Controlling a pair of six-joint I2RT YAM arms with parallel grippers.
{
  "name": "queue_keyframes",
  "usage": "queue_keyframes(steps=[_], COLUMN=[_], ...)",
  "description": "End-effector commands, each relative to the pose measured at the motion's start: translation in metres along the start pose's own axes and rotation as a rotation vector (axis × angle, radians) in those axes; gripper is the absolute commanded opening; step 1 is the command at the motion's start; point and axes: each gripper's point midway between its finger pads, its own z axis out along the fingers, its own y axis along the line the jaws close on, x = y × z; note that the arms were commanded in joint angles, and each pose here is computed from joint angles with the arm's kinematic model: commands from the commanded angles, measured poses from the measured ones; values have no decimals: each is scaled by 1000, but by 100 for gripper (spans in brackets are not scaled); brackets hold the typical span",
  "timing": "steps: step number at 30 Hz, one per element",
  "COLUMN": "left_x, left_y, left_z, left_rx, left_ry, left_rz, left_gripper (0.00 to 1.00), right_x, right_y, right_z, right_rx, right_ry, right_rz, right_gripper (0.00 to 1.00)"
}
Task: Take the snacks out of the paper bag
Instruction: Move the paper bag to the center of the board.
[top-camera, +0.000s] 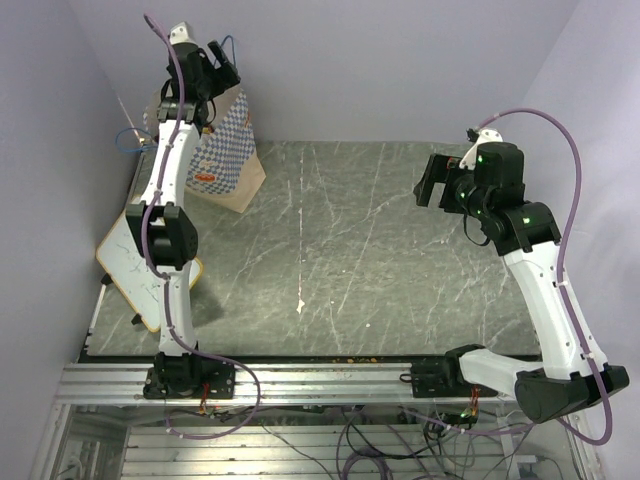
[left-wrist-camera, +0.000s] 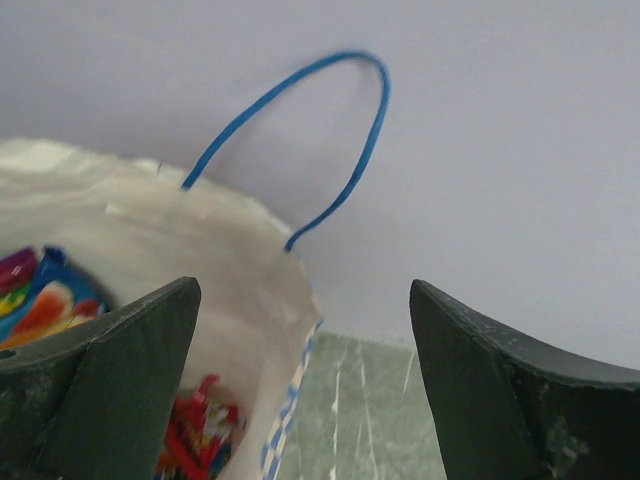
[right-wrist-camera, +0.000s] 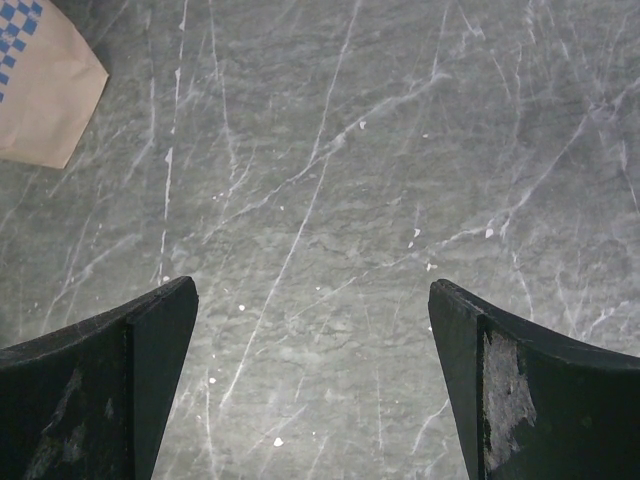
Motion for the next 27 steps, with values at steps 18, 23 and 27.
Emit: queue_keyframes(steps=[18, 23, 27], left_x=[-16, -20, -25], left_y=[-27, -26, -33], left_z=[71, 72, 67], left_rx=[152, 150, 175], left_ry=[-390, -411, -410], left_rz=[80, 113, 105], left_gripper=[80, 61, 26], right_x=[11, 12, 10], right_y=[-10, -12, -10], right_z=[32, 35, 37], right_rx=[66, 72, 64], right_ry=[108, 117, 115], right_rz=[-30, -42, -46], right_gripper=[100, 100, 100])
